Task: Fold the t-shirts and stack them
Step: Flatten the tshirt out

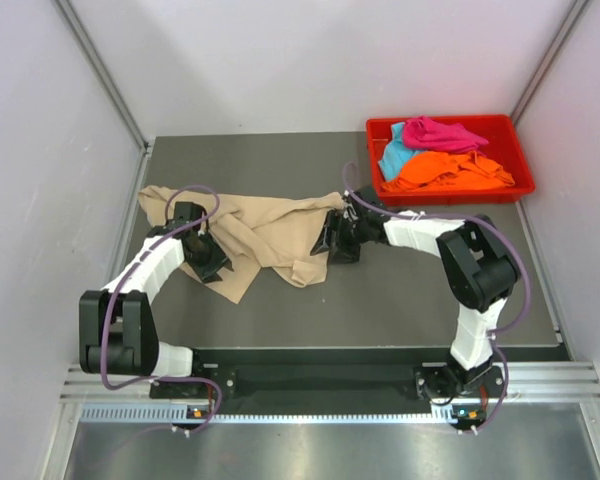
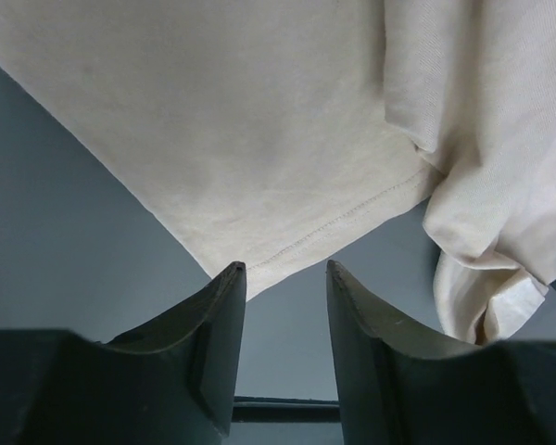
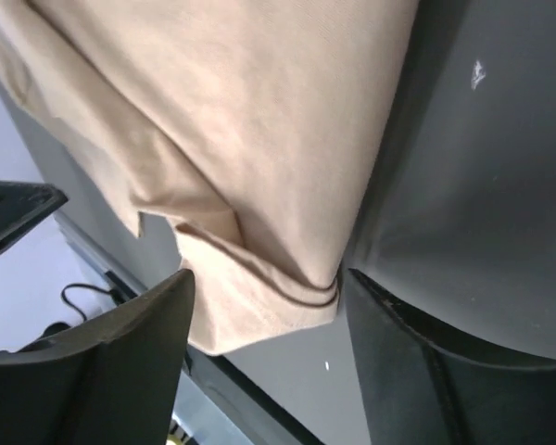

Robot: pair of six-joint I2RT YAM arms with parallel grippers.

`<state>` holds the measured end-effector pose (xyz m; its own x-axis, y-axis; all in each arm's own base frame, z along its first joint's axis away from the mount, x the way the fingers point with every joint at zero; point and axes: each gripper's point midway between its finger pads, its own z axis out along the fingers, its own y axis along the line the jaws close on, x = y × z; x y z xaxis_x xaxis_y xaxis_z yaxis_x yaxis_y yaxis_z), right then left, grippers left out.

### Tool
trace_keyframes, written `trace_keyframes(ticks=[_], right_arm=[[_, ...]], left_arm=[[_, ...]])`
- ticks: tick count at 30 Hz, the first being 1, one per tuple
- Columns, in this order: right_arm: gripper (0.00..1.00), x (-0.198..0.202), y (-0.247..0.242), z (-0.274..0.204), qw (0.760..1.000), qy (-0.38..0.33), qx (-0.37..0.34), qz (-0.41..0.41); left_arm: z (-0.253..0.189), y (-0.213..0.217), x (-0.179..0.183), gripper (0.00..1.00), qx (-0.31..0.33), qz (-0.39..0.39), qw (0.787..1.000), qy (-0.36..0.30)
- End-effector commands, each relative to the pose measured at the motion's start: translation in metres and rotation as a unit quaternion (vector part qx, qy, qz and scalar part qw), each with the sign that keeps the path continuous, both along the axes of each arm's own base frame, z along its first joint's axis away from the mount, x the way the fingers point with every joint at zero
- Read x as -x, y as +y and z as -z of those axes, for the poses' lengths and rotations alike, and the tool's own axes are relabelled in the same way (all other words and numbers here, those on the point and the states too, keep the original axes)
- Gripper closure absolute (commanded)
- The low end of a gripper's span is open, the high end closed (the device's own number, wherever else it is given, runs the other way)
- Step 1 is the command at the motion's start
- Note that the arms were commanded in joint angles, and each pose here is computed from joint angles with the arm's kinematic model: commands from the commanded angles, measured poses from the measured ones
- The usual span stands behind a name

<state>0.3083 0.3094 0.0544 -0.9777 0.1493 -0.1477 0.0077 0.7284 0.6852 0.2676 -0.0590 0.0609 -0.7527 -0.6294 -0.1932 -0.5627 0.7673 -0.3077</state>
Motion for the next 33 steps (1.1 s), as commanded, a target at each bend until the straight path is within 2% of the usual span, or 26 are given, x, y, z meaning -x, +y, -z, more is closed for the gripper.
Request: trace_keyframes(ticks=[1,4,6,7,8,10,11,12,13,14,15,16,17,18,19,20,21,23,26,28,29,33], right_arm=[[0.35,-0.004,0.015,0.007,1.0,0.0,0.013,0.021],[0.37,0.002,0.017,0.014,0.999,0.0,0.035,0.019],[0.42,0.006,0.018,0.017,0.999,-0.006,0.048,0.015],[0.51,0.006,0.017,0.019,0.999,-0.007,0.052,0.013],[0.67,0.001,0.013,0.021,0.998,-0.013,0.061,0.02],[0.83,-0.015,0.007,0.013,0.996,-0.048,0.076,0.012],[0.95,-0.021,-0.005,0.009,0.994,-0.054,0.096,0.012],[1.0,-0.032,-0.018,0.005,0.989,-0.077,0.124,0.017],[1.0,-0.047,-0.025,-0.018,0.981,-0.133,0.143,-0.008],[1.0,-0.049,-0.042,-0.023,0.973,-0.147,0.175,-0.02],[1.0,-0.057,-0.058,-0.03,0.958,-0.182,0.221,-0.026],[1.0,-0.058,-0.071,-0.04,0.939,-0.222,0.253,-0.071],[0.99,-0.054,-0.086,-0.039,0.926,-0.23,0.287,-0.089],[0.94,-0.054,-0.1,-0.038,0.91,-0.246,0.318,-0.098],[0.83,-0.042,-0.118,-0.031,0.894,-0.255,0.348,-0.122],[0.44,-0.044,-0.127,-0.031,0.888,-0.265,0.36,-0.107],[0.37,-0.041,-0.135,-0.03,0.886,-0.267,0.367,-0.095],[0.3,-0.029,-0.143,-0.032,0.891,-0.259,0.365,-0.076],[0.31,-0.022,-0.125,-0.05,0.916,-0.248,0.314,-0.033],[0.39,-0.027,-0.095,-0.067,0.934,-0.249,0.256,-0.004],[0.49,-0.025,-0.079,-0.07,0.939,-0.247,0.238,-0.004],[0.59,-0.039,-0.035,-0.068,0.946,-0.227,0.233,-0.003]], left_arm=[[-0.004,-0.006,-0.01,0.56,0.018,0.003,1.0,-0.018],[-0.006,-0.006,-0.012,0.56,0.018,0.005,1.0,-0.02],[-0.007,-0.005,-0.013,0.56,0.016,0.004,1.0,-0.022],[-0.008,-0.005,-0.013,0.55,0.014,0.004,1.0,-0.022],[-0.007,-0.005,-0.013,0.55,0.013,0.003,1.0,-0.021],[-0.007,-0.005,-0.013,0.55,0.015,0.004,1.0,-0.02],[-0.007,-0.006,-0.014,0.55,0.017,0.004,1.0,-0.02],[-0.007,-0.006,-0.014,0.55,0.018,0.005,1.0,-0.02],[-0.006,-0.007,-0.013,0.55,0.019,0.006,1.0,-0.019],[-0.007,-0.007,-0.015,0.55,0.02,0.007,1.0,-0.023],[-0.006,-0.007,-0.013,0.55,0.021,0.007,0.999,-0.023],[-0.006,-0.008,-0.014,0.55,0.023,0.007,0.999,-0.025],[-0.007,-0.009,-0.013,0.54,0.026,0.008,0.999,-0.026],[-0.005,-0.01,-0.013,0.54,0.028,0.009,0.999,-0.027],[-0.004,-0.011,-0.013,0.54,0.031,0.007,0.999,-0.027],[-0.003,-0.011,-0.013,0.54,0.033,0.006,0.999,-0.026],[-0.002,-0.013,-0.012,0.54,0.037,0.006,0.999,-0.023],[0.0,-0.014,-0.01,0.54,0.043,0.001,0.999,-0.018],[0.001,-0.016,-0.006,0.55,0.05,-0.008,0.999,-0.009],[0.001,-0.016,-0.005,0.57,0.051,-0.015,0.999,-0.008],[0.001,-0.016,-0.004,0.58,0.052,-0.017,0.998,-0.008],[0.003,-0.017,-0.003,0.59,0.055,-0.02,0.998,-0.006]])
